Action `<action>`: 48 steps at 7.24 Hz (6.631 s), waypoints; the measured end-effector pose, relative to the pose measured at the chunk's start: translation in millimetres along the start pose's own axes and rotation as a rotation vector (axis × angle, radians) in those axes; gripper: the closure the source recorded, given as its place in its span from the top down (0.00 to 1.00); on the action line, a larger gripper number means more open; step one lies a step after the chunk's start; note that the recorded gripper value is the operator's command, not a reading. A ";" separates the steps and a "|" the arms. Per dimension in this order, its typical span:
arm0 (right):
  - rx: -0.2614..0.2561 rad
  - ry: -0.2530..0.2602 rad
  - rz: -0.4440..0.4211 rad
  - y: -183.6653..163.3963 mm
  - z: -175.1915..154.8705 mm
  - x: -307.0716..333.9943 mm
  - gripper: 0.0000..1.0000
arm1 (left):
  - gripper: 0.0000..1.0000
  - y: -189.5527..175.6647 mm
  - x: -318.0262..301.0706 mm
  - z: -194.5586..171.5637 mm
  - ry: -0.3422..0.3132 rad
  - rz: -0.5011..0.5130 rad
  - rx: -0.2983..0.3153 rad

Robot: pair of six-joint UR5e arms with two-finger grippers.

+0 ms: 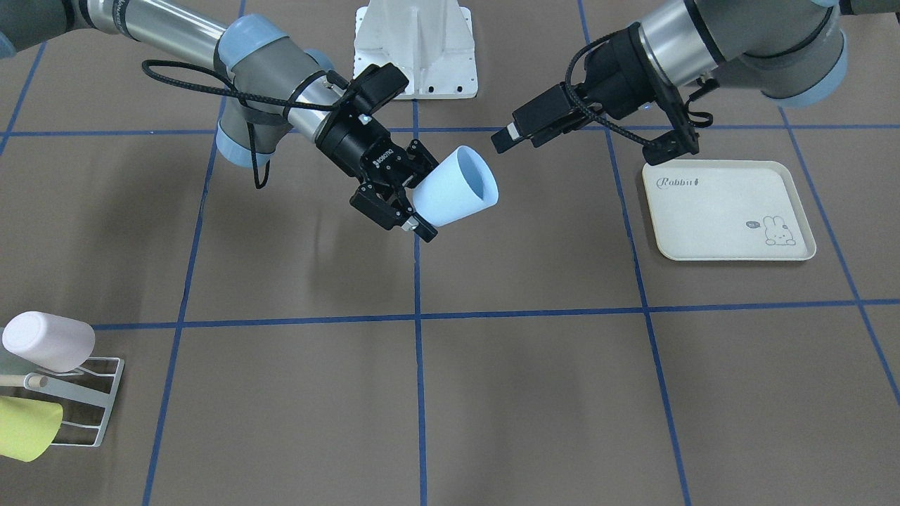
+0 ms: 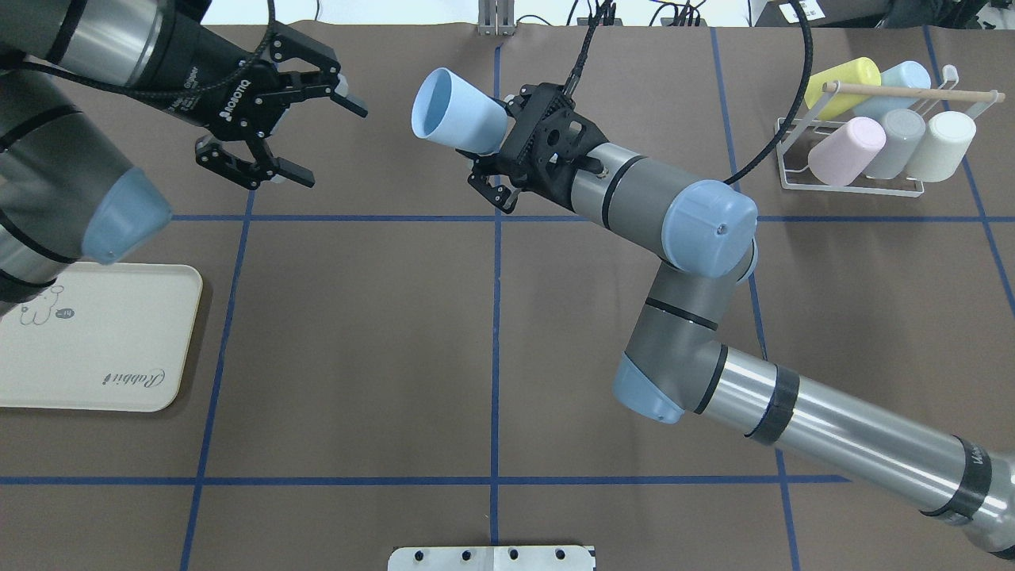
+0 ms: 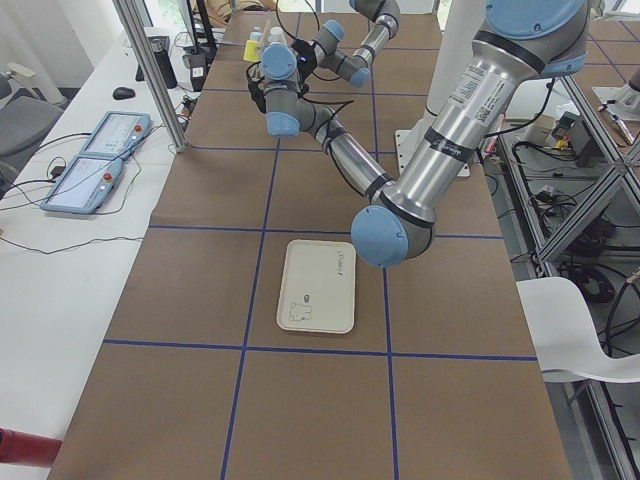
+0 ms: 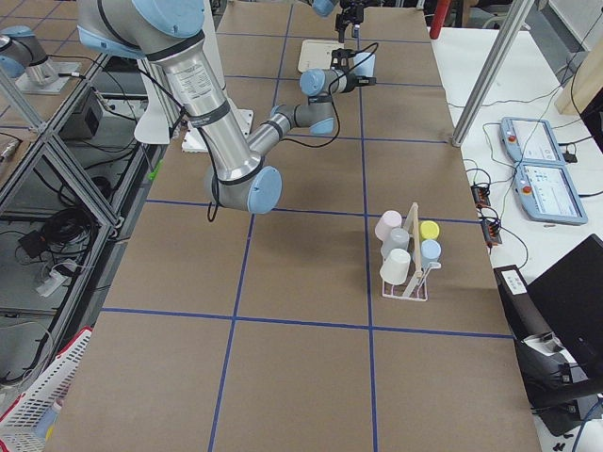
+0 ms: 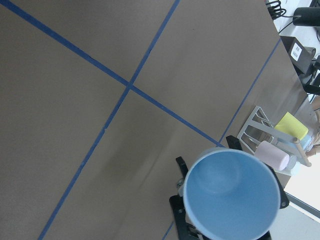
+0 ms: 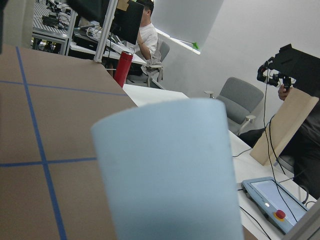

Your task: Transfer IKEA cup to right arm and place on rack

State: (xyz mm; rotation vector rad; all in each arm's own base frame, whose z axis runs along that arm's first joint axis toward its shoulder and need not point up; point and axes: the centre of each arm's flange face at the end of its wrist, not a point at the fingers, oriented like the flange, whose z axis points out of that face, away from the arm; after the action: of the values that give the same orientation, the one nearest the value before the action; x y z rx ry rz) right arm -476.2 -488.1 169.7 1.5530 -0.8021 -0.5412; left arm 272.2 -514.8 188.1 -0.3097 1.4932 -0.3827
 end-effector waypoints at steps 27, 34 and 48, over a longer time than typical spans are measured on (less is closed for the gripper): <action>-1.511 -0.204 -1.645 296.0 -198.8 406.1 0.09 | 1.00 -90.1 -185.1 -29.5 -0.292 0.458 0.211; -1.524 -0.196 -1.661 301.4 -188.2 393.4 0.09 | 1.00 -89.3 -184.0 -29.3 -0.291 0.460 0.211; -1.555 -0.215 -1.691 316.5 -178.6 377.8 0.95 | 1.00 -89.3 -184.5 -28.2 -0.291 0.460 0.209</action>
State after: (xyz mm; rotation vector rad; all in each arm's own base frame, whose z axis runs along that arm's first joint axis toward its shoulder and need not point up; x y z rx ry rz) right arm -156.4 -659.9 548.0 0.2680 0.9839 -1.8954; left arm 232.2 -514.9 391.0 0.1427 1.1813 -0.1147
